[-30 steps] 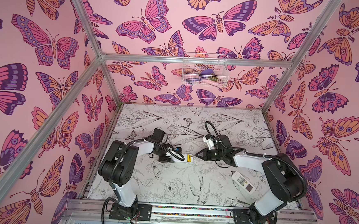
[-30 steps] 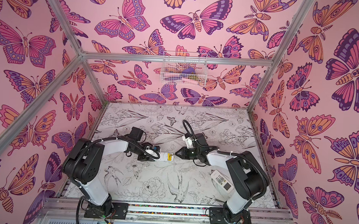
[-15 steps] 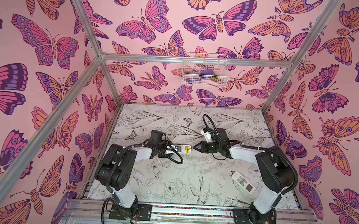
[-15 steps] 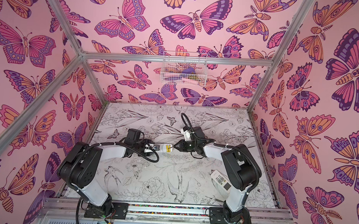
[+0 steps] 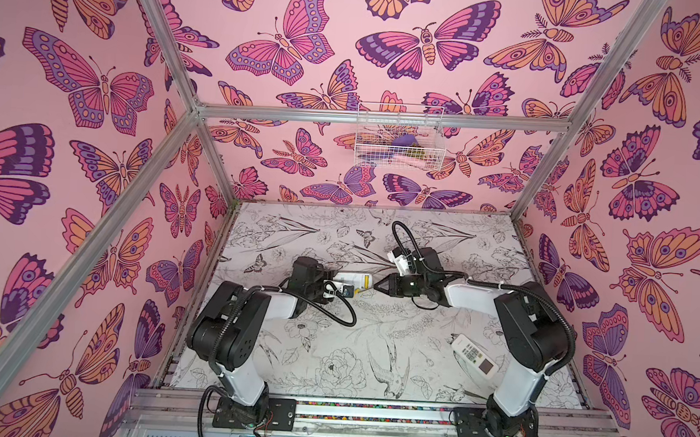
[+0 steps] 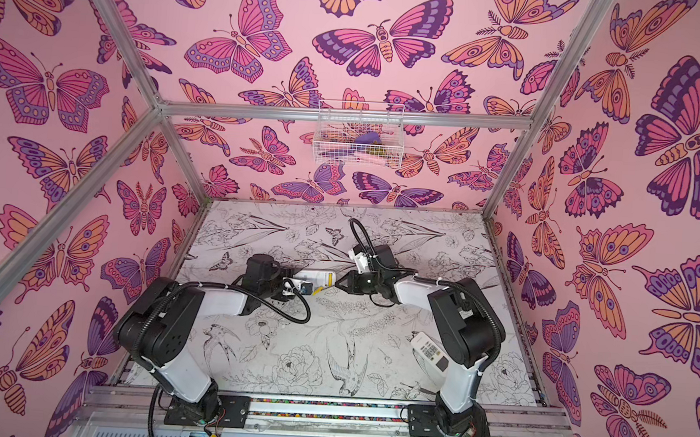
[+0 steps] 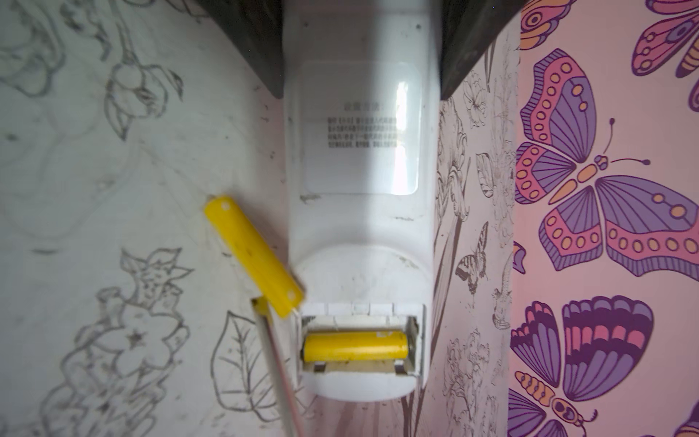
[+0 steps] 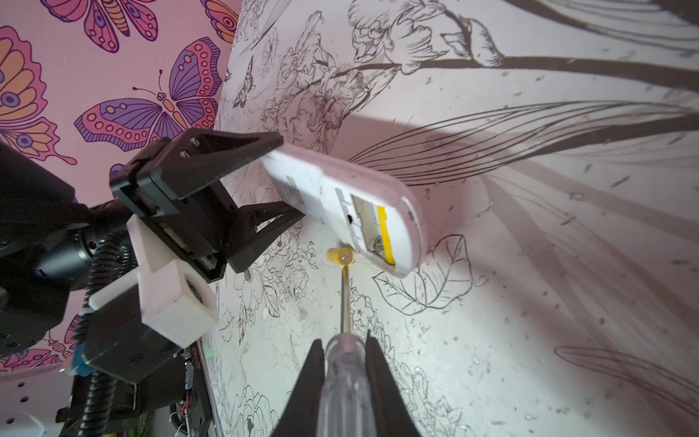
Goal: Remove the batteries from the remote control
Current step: 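Lever one yellow battery up out of the compartment with the screwdriver tip, then flick the loosened battery onto the table while the left gripper lifts the remote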
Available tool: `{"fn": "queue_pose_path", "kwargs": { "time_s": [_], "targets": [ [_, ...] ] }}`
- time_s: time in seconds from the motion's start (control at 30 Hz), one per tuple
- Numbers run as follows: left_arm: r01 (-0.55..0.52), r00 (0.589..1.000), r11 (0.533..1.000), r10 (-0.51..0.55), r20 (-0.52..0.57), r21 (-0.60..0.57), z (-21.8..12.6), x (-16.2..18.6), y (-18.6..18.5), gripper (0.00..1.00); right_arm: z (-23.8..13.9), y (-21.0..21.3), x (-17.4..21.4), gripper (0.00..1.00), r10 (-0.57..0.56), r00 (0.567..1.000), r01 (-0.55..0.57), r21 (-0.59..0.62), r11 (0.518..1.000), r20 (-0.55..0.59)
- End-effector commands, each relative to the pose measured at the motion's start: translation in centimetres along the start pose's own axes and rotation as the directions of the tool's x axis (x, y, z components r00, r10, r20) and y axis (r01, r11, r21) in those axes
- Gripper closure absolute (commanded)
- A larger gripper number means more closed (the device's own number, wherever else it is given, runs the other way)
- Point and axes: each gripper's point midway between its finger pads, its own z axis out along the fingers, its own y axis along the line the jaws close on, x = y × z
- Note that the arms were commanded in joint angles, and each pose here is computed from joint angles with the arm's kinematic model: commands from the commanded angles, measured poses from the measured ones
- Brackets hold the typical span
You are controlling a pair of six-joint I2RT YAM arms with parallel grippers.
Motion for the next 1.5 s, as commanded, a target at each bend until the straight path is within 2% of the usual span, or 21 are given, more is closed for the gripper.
{"fn": "queue_pose_path", "kwargs": {
  "time_s": [0.0,0.2,0.43,0.67,0.73,0.83,1.0,1.2,1.33,1.4,1.47],
  "targets": [
    [-0.045,0.999,0.997,0.045,0.000,-0.063,0.1,-0.1,0.8,0.70,-0.4,1.4,-1.2,1.00,-0.028,0.999,0.029,-0.042,0.999,0.028],
    [-0.058,0.998,0.994,0.057,-0.020,-0.094,0.1,0.2,1.4,0.72,-1.4,0.7,-0.4,1.00,-0.021,0.999,0.020,0.017,1.000,0.034],
    [0.050,0.998,0.990,-0.053,-0.017,-0.129,-0.8,-0.1,3.5,0.72,-3.2,1.7,1.6,1.00,-0.033,0.999,0.032,0.019,0.999,0.038],
    [0.232,0.973,0.970,-0.232,0.000,-0.069,-1.9,-1.1,4.8,0.72,-4.3,0.9,2.6,1.00,-0.010,0.998,0.006,0.066,0.998,0.063],
    [0.312,0.950,0.949,-0.312,0.004,-0.052,-2.5,-1.6,5.2,0.72,-4.6,0.9,2.6,1.00,-0.003,0.997,-0.003,0.071,0.997,0.077],
    [0.373,0.928,0.927,-0.373,-0.010,-0.035,-2.9,-2.0,5.5,0.73,-5.6,1.3,2.4,1.00,-0.015,0.994,0.006,0.085,0.996,0.110],
    [0.521,0.852,0.854,-0.520,-0.055,-0.002,-3.8,-2.4,6.2,0.73,-7.4,0.1,2.6,1.00,-0.013,0.989,-0.016,0.189,0.982,0.150],
    [0.674,0.738,0.729,-0.672,-0.069,0.119,-5.3,-5.9,6.6,0.73,-10.1,-0.9,2.3,1.00,-0.011,0.970,-0.057,0.272,0.961,0.241],
    [0.745,0.663,0.644,-0.742,-0.095,0.174,-5.7,-7.7,6.6,0.73,-12.2,-0.8,2.3,1.00,-0.055,0.960,-0.040,0.328,0.944,0.274],
    [0.759,0.645,0.617,-0.755,-0.114,0.208,-5.8,-8.9,6.2,0.73,-13.2,-1.5,2.6,1.00,-0.059,0.957,-0.056,0.382,0.922,0.283],
    [0.754,0.650,0.610,-0.747,-0.140,0.246,-6.1,-10.3,5.6,0.73,-14.2,-1.8,2.8,1.00,-0.066,0.954,-0.066,0.416,0.907,0.294]
  ]
}}
